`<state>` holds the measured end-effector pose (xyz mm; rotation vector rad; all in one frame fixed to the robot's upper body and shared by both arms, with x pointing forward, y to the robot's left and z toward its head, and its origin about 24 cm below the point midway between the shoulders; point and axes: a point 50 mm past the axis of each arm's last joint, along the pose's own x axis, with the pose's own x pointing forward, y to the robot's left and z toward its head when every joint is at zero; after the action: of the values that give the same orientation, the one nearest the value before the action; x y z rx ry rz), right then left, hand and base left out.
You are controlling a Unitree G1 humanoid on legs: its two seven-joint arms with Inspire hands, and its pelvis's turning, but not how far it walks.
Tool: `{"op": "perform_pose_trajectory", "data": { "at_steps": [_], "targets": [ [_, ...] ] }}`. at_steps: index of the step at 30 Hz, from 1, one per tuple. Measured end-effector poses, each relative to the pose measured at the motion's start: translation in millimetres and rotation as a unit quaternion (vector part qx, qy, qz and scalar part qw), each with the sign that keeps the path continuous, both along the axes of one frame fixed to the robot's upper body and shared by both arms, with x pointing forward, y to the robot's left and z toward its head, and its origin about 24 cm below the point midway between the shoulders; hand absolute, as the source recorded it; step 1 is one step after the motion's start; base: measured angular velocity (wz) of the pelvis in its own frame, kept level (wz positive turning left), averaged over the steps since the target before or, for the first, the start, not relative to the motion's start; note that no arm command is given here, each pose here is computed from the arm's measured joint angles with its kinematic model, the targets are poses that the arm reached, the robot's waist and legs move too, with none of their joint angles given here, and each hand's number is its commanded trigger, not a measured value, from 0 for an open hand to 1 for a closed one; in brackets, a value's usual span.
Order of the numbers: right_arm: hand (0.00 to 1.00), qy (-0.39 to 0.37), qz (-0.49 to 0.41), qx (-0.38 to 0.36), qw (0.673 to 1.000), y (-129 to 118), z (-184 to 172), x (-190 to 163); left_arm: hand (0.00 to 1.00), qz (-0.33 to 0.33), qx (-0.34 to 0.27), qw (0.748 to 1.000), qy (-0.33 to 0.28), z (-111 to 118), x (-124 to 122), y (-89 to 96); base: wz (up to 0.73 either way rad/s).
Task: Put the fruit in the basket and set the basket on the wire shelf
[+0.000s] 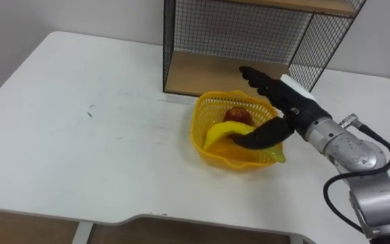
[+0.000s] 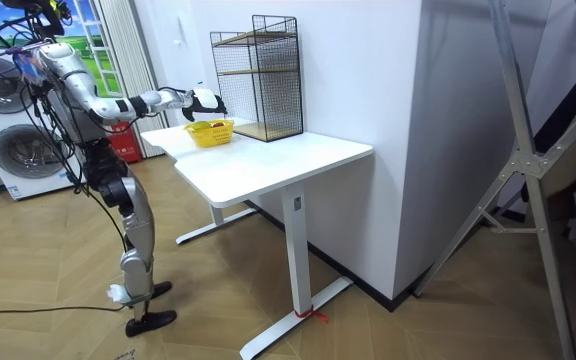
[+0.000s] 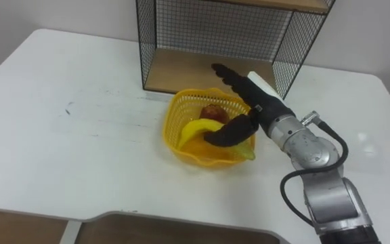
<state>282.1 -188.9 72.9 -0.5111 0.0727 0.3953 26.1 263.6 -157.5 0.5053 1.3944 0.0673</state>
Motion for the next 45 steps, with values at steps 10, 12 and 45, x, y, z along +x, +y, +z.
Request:
{"op": "perform_pose_trajectory", "data": {
  "at_steps": [10,12,45],
  "targets": [
    [0.0,0.001,-0.078,0.104,0.992,-21.7,-4.7,-9.1,0.0,0.064,0.01,0.998,-0.005,-0.5,-15.0,1.1,0.02],
    [0.0,0.003,-0.114,0.151,0.982,-32.0,-7.6,-14.3,0.0,0.135,0.017,0.99,-0.023,0.7,-22.1,5.4,0.0],
    [0.0,-0.067,-0.483,0.208,0.848,-117.8,-29.7,-99.1,0.0,0.445,0.343,0.554,-0.615,209.6,76.8,89.6,-0.01]
  ]
}}
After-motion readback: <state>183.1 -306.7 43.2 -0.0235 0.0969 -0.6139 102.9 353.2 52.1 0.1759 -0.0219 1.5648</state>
